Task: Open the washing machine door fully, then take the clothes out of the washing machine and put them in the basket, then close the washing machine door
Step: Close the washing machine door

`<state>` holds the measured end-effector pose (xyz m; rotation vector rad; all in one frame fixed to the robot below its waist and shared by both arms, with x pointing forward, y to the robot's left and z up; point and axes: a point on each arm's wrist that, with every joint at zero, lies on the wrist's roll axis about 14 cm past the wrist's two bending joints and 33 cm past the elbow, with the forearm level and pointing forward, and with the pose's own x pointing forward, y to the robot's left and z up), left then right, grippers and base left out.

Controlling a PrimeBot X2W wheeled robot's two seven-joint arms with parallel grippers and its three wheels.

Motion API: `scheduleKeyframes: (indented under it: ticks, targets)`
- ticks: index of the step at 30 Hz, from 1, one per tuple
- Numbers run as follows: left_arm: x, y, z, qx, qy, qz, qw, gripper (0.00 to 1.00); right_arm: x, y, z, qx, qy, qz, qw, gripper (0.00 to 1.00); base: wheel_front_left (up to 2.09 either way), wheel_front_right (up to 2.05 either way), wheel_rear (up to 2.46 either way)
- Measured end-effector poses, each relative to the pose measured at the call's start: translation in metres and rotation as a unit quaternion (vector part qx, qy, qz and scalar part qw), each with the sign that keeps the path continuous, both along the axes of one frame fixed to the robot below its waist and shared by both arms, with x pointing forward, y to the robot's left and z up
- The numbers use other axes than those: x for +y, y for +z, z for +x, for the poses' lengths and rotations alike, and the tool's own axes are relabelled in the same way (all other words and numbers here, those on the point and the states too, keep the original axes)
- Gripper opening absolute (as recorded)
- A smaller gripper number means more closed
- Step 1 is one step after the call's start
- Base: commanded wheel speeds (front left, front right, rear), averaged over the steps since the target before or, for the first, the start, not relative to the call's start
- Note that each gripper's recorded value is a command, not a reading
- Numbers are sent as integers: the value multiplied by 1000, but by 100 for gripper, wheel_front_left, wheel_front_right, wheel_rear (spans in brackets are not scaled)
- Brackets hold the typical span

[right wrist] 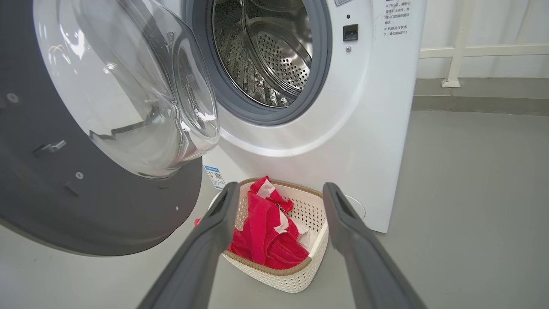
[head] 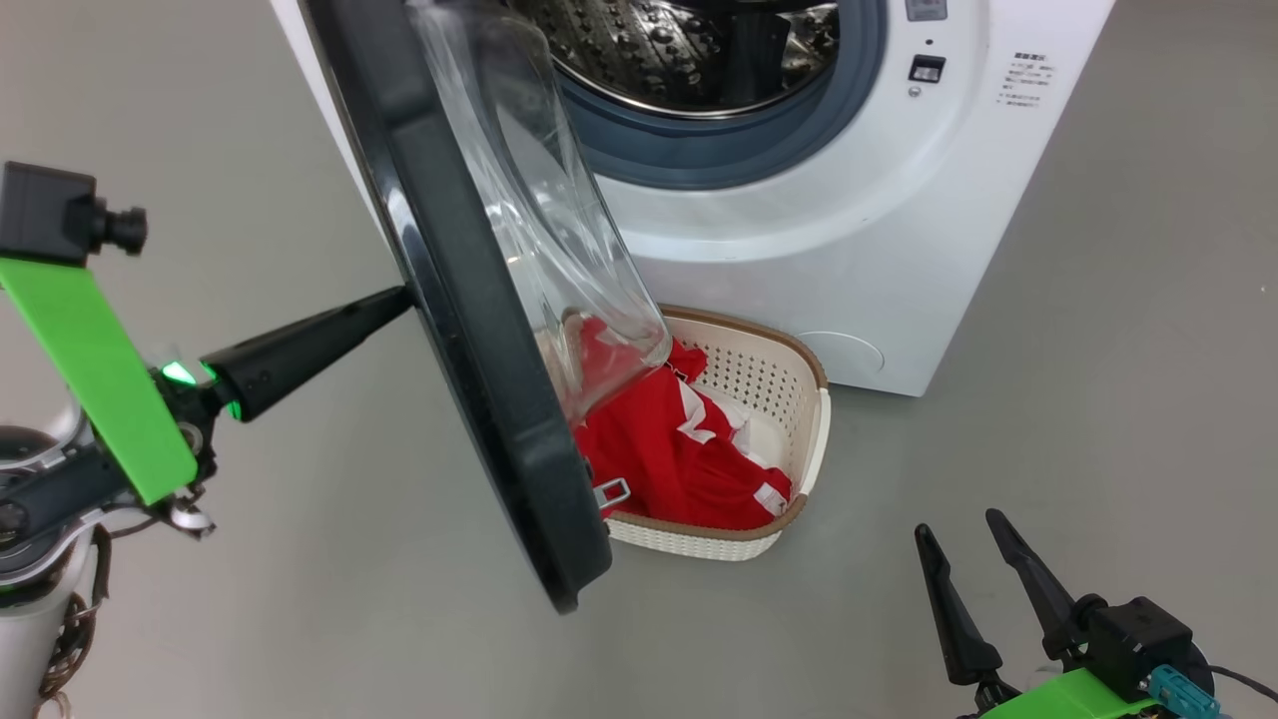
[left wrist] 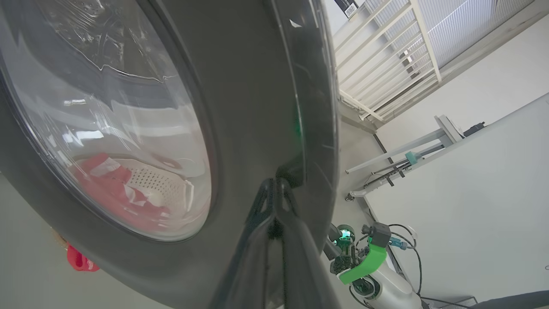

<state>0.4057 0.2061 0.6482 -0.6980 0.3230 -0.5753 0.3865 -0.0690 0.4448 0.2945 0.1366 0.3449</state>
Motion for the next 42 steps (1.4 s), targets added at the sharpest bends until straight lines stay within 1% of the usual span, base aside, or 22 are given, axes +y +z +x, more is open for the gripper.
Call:
scheduleKeyframes:
  ticks: [9, 16, 19, 21, 22, 23, 24, 26, 27, 28, 30, 31, 32, 38, 42]
  targets:
    - [-3, 3, 10, -13, 7, -4, 1000, 0, -5, -2, 2, 4, -8, 3, 1000, 100, 0, 0, 0]
    - [10, 5, 9, -27, 46, -19, 998, 0, 2, 0, 3, 1, 0, 8, 1000, 100, 0, 0, 0]
    - [20, -3, 4, -23, 73, -32, 997, 0, 7, 3, 4, -2, 7, 9, 1000, 100, 0, 0, 0]
    - [29, -11, 1, -19, 96, -42, 994, 9, 10, 5, 4, -5, 12, 10, 1000, 100, 0, 0, 0]
    - [34, -15, -1, -16, 107, -45, 993, 16, 11, 5, 4, -6, 14, 10, 1000, 100, 0, 0, 0]
    - [37, -19, -4, -15, 118, -48, 992, 31, 13, 6, 3, -7, 16, 10, 1000, 100, 0, 0, 0]
    - [41, -23, -6, -13, 127, -50, 990, 38, 14, 8, 3, -9, 17, 11, 1000, 100, 0, 0, 0]
    - [47, -33, -12, -7, 147, -59, 987, 43, 16, 10, 3, -12, 20, 11, 1000, 100, 0, 0, 0]
    - [51, -38, -15, -3, 157, -62, 986, 49, 17, 11, 3, -13, 22, 11, 1000, 100, 0, 0, 0]
    - [55, -44, -19, 1, 169, -67, 983, 59, 18, 12, 3, -14, 24, 11, 1000, 100, 0, 0, 0]
    - [63, -56, -26, 10, 191, -77, 978, 66, 20, 13, 2, -16, 27, 11, 999, 100, 0, 0, 0]
    - [67, -61, -29, 14, 203, -85, 975, 77, 22, 13, 2, -17, 29, 11, 999, 100, 0, 0, 0]
    - [71, -67, -32, 19, 215, -90, 972, 99, 23, 14, 2, -17, 31, 11, 999, 100, 0, 0, 0]
    - [88, -107, -57, 55, 274, -107, 954, 100, 28, 16, 0, -20, 39, 11, 999, 100, 0, 0, 0]
    - [101, -129, -71, 70, 315, -114, 939, 100, 32, 17, -1, -22, 44, 11, 999, 100, 0, 0, 0]
